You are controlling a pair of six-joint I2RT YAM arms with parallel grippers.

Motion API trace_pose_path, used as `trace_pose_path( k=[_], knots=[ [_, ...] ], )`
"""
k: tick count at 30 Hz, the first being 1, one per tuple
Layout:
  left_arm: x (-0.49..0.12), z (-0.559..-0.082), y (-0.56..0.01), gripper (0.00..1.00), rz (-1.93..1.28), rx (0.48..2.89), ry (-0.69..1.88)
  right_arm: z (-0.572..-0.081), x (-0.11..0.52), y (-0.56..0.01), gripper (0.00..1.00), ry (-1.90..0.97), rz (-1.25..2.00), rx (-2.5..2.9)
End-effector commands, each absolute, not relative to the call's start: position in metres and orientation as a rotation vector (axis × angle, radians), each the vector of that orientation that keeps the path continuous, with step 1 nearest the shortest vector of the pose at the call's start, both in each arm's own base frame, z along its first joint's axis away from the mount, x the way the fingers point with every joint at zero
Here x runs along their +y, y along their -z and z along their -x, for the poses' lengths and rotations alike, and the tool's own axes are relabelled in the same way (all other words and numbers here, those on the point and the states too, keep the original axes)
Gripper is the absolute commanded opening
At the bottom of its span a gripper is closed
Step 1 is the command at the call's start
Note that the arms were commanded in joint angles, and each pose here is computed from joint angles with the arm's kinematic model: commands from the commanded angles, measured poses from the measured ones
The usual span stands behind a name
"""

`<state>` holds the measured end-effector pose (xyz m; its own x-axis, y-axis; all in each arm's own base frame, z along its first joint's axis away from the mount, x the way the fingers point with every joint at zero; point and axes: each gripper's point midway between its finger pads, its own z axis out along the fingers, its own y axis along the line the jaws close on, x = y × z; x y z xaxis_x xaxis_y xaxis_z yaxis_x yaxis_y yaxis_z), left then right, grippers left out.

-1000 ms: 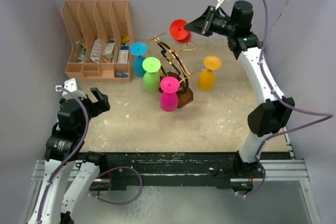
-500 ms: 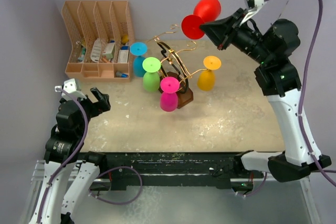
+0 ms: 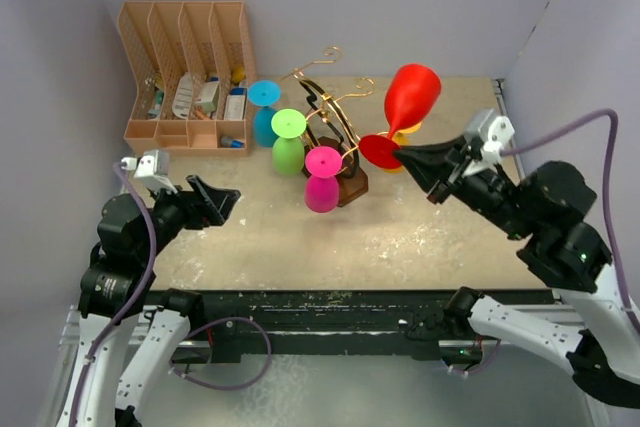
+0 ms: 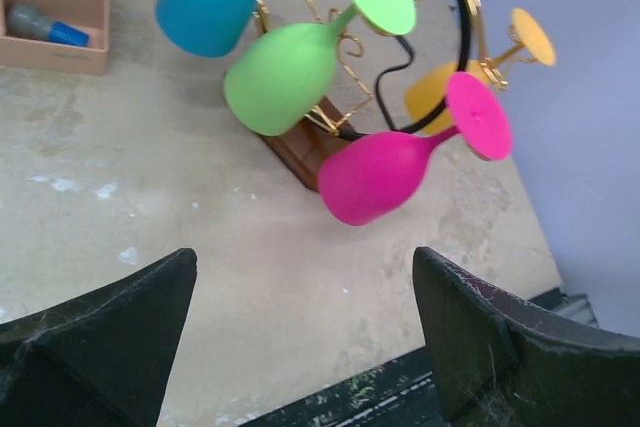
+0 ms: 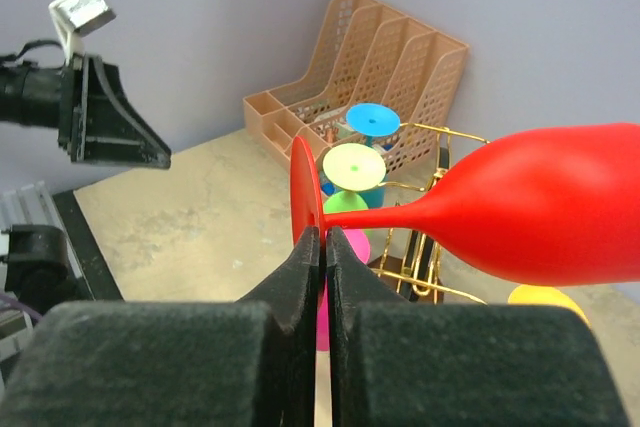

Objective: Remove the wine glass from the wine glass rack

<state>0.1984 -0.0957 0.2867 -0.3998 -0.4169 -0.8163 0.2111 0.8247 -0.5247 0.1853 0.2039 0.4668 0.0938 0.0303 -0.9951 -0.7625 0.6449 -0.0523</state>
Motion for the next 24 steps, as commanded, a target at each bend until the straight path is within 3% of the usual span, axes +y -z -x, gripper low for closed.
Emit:
trace_pose_path(
  k=[1, 12, 20, 24],
  knots=[
    [-0.117, -0.176, -0.339, 0.91, 0.053, 1.77, 0.856, -0.192, 0.214, -0.434, 0.0, -0.498, 0.766, 1.365],
    [-0.119, -0.147, -0.363, 0.91, 0.027, 1.774, 0.898, -0.174, 0.261, -0.378, 0.0, -0.017, 0.963, 1.314],
    [-0.145, -0.133, -0.359, 0.87, 0.121, 1.894, 1.169, -0.156, 0.277, -0.371, 0.0, 0.318, 0.995, 1.103],
    [-0.15, -0.126, -0.368, 0.87, 0.201, 1.89, 1.273, -0.138, 0.293, -0.371, 0.0, 0.354, 1.012, 0.979]
  ],
)
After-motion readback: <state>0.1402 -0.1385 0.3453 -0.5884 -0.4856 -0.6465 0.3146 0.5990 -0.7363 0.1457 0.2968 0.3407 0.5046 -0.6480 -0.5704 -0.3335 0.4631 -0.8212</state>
